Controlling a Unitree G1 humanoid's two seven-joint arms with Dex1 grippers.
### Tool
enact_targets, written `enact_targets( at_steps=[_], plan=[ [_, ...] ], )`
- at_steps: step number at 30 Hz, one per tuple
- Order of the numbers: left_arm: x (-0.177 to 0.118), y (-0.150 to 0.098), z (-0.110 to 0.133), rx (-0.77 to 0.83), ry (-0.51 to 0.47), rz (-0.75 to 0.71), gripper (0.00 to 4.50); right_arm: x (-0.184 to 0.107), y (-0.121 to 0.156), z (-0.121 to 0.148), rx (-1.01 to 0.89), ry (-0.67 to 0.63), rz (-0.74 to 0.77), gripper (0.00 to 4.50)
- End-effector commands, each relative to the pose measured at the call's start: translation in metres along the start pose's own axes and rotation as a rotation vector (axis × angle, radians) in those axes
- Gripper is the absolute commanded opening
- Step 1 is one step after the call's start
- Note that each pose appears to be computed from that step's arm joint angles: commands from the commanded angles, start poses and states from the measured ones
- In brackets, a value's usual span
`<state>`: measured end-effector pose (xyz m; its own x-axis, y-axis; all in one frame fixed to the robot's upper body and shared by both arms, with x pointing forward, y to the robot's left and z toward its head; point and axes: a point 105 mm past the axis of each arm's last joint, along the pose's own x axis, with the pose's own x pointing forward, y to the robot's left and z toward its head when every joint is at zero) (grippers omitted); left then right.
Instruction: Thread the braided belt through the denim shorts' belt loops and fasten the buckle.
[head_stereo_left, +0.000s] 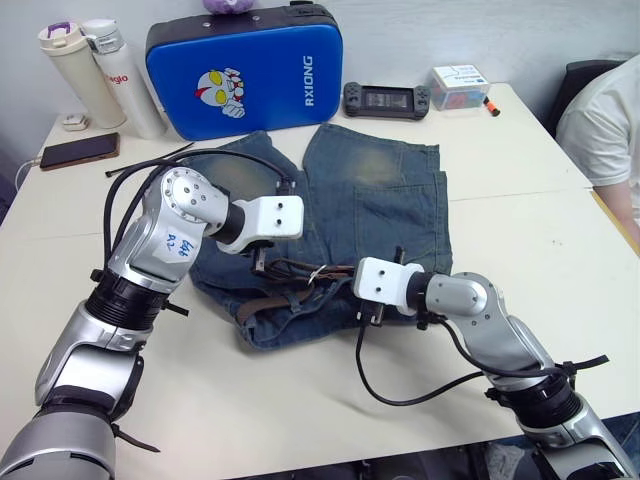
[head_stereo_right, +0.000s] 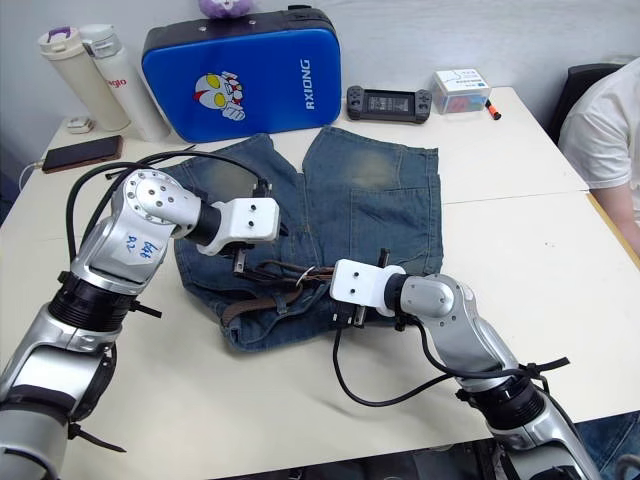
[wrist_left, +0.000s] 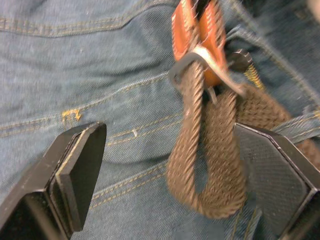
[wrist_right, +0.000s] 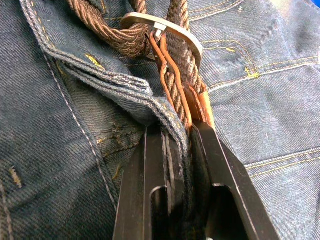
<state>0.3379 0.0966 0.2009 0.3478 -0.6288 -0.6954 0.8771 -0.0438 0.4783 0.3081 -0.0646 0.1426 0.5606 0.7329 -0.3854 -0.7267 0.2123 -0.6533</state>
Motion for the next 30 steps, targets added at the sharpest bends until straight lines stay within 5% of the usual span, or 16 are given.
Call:
enact_targets(
  at_steps=[1, 13, 16, 18, 25, 30],
  plan=[
    [-0.017, 0.011, -0.001, -0.029, 0.0, 0.064, 4.48, -0.002, -0.002, 0.01, -0.02, -0.034, -0.017, 0.0],
    [-0.008, 0.006, -0.018, -0.047, 0.054, 0.077, 4.48, -0.001, -0.001, 0.011, -0.019, -0.039, -0.012, 0.0],
    [-0.004, 0.006, -0.016, -0.042, 0.047, 0.092, 3.78, -0.001, -0.001, 0.012, -0.019, -0.038, -0.013, 0.0],
    [-0.001, 0.008, -0.012, -0.036, 0.032, 0.111, 2.74, -0.001, -0.001, 0.012, -0.019, -0.038, -0.013, 0.0],
    [0.012, 0.0, 0.005, -0.016, -0.031, 0.082, 0.12, -0.001, -0.001, 0.012, -0.021, -0.037, -0.014, 0.0],
    [0.027, -0.01, 0.016, 0.003, -0.056, 0.033, 0.06, -0.001, -0.001, 0.013, -0.024, -0.039, -0.014, 0.0]
  ],
)
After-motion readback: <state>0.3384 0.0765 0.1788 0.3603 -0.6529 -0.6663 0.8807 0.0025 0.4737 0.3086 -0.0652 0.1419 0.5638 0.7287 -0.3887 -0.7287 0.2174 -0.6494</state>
